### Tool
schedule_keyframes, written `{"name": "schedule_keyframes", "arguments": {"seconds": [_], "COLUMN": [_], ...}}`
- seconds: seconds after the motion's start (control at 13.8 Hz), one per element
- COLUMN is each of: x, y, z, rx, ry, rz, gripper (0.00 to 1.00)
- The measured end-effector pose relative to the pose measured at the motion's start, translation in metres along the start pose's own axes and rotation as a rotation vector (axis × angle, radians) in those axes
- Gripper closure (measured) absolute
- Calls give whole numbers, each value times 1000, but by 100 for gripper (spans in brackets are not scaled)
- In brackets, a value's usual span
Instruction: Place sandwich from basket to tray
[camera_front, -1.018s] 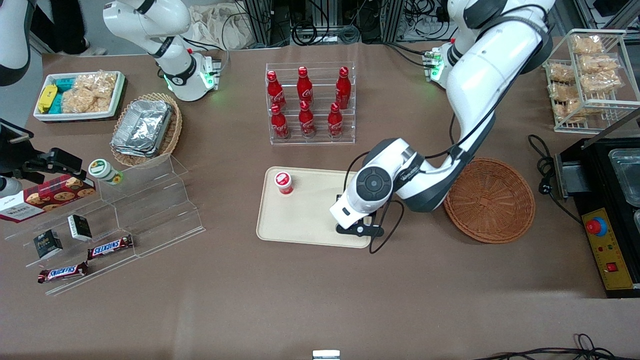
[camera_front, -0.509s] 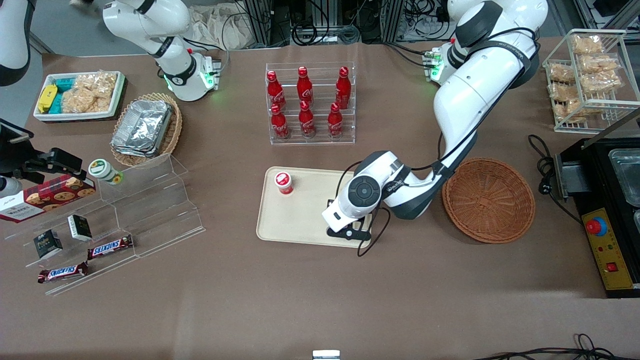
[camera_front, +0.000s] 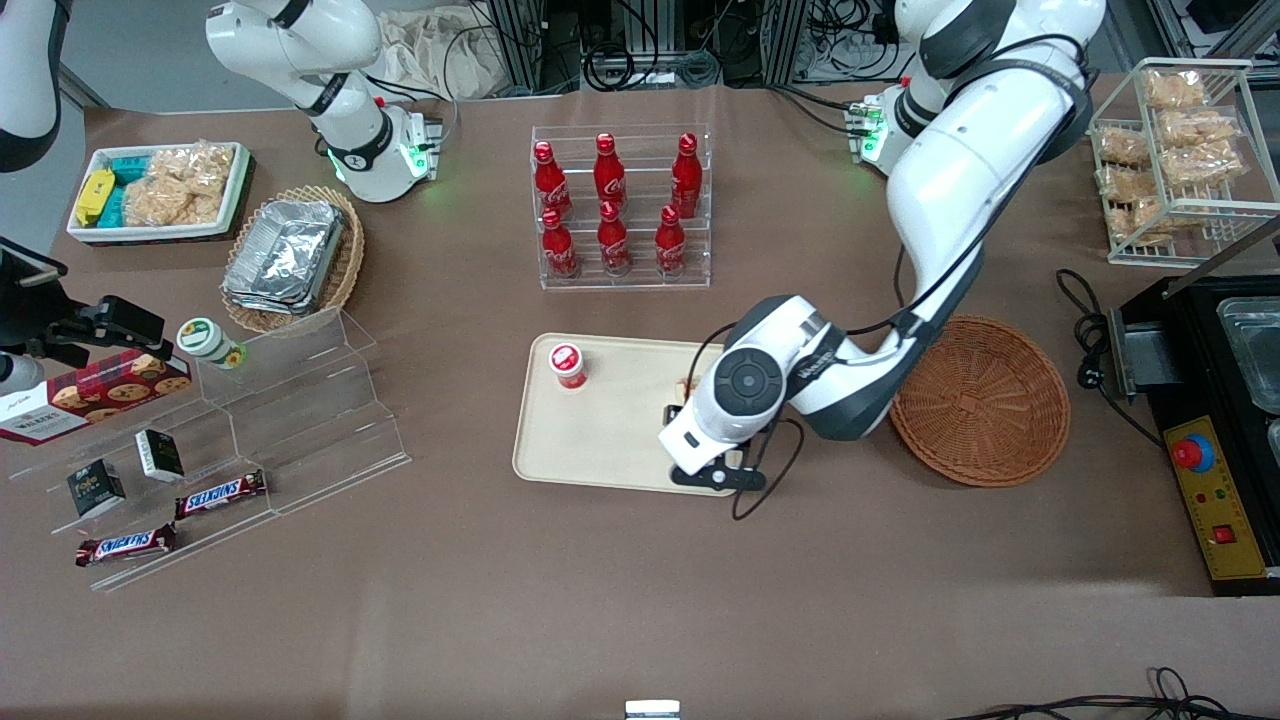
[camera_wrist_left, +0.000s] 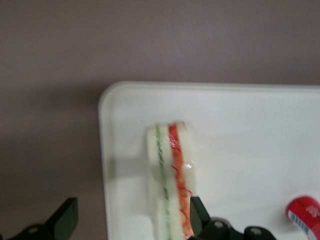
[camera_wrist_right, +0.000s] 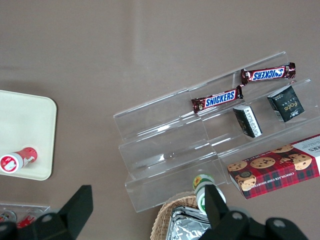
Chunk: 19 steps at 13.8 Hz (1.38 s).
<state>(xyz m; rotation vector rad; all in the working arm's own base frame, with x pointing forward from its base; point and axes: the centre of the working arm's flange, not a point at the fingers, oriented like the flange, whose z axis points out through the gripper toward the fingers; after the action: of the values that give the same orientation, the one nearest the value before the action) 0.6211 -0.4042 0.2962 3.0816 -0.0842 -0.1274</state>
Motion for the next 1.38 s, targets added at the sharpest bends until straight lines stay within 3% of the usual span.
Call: {"name": "schedule_keyframes", "arguments": {"seconds": [0.44,0.8,1.02,1.38], "x": [5,-15,-13,-13], "y": [-76,-90,-129,-270], "z": [-146,-191,-219,-287], "rx": [85,153,137,117], "ry": [113,109,100,86], "rz": [-109,-133,-121,-22], "gripper": [0,0,0,0]}}
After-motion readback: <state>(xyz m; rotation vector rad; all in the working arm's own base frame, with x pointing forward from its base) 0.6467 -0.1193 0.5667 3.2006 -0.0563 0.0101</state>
